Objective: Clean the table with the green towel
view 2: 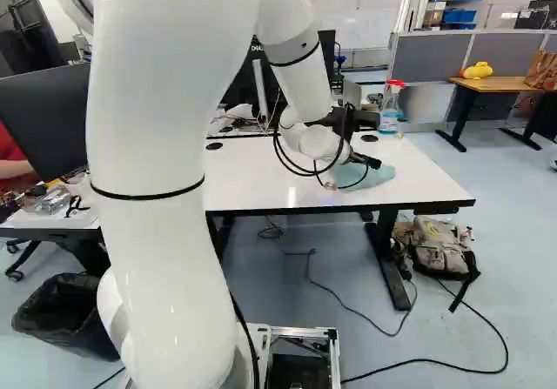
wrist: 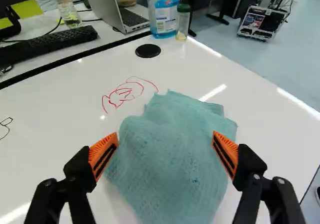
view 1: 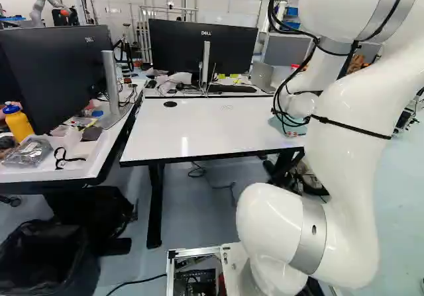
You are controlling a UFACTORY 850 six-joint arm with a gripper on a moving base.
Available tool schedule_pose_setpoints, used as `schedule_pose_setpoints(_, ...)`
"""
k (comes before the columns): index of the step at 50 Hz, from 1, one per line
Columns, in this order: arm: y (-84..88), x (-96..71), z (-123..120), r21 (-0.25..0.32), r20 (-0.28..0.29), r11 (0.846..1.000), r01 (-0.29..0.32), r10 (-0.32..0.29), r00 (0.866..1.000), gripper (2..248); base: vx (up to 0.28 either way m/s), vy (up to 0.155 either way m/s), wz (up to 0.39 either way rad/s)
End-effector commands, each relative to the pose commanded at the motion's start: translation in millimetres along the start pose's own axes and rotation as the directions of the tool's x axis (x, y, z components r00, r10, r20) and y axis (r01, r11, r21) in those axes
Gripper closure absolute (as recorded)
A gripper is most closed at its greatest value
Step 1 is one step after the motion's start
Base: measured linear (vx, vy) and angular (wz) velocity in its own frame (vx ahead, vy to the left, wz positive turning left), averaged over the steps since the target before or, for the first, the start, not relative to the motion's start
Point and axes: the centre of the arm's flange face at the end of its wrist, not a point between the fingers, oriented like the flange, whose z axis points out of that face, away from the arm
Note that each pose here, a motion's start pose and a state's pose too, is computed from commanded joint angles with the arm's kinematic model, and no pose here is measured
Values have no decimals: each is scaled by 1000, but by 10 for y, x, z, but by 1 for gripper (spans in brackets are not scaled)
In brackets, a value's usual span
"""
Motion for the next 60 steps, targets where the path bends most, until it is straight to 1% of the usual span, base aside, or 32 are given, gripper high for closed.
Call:
schedule_pose_setpoints(13, 0, -64, -2, 0, 71, 1000, 0, 0, 997, 3, 0, 0, 0)
schedule_pose_setpoints(32, 0, -64, -2, 0, 71, 1000, 0, 0, 997, 3, 0, 0, 0)
schedule_pose_setpoints(33, 0, -64, -2, 0, 71, 1000, 0, 0, 997, 27, 0, 0, 0)
schedule_pose_setpoints(38, 0, -64, -2, 0, 71, 1000, 0, 0, 997, 27, 0, 0, 0)
schedule_pose_setpoints(39, 0, -64, -2, 0, 71, 1000, 0, 0, 997, 65, 0, 0, 0)
schedule_pose_setpoints(43, 0, -64, -2, 0, 71, 1000, 0, 0, 997, 65, 0, 0, 0)
schedule_pose_setpoints(44, 0, -64, -2, 0, 71, 1000, 0, 0, 997, 104, 0, 0, 0)
schedule_pose_setpoints(48, 0, -64, -2, 0, 71, 1000, 0, 0, 997, 104, 0, 0, 0)
schedule_pose_setpoints(49, 0, -64, -2, 0, 71, 1000, 0, 0, 997, 142, 0, 0, 0)
schedule_pose_setpoints(53, 0, -64, -2, 0, 71, 1000, 0, 0, 997, 142, 0, 0, 0)
schedule_pose_setpoints(54, 0, -64, -2, 0, 71, 1000, 0, 0, 997, 179, 0, 0, 0)
schedule_pose_setpoints(59, 0, -64, -2, 0, 71, 1000, 0, 0, 997, 179, 0, 0, 0)
schedule_pose_setpoints(60, 0, -64, -2, 0, 71, 1000, 0, 0, 997, 208, 0, 0, 0)
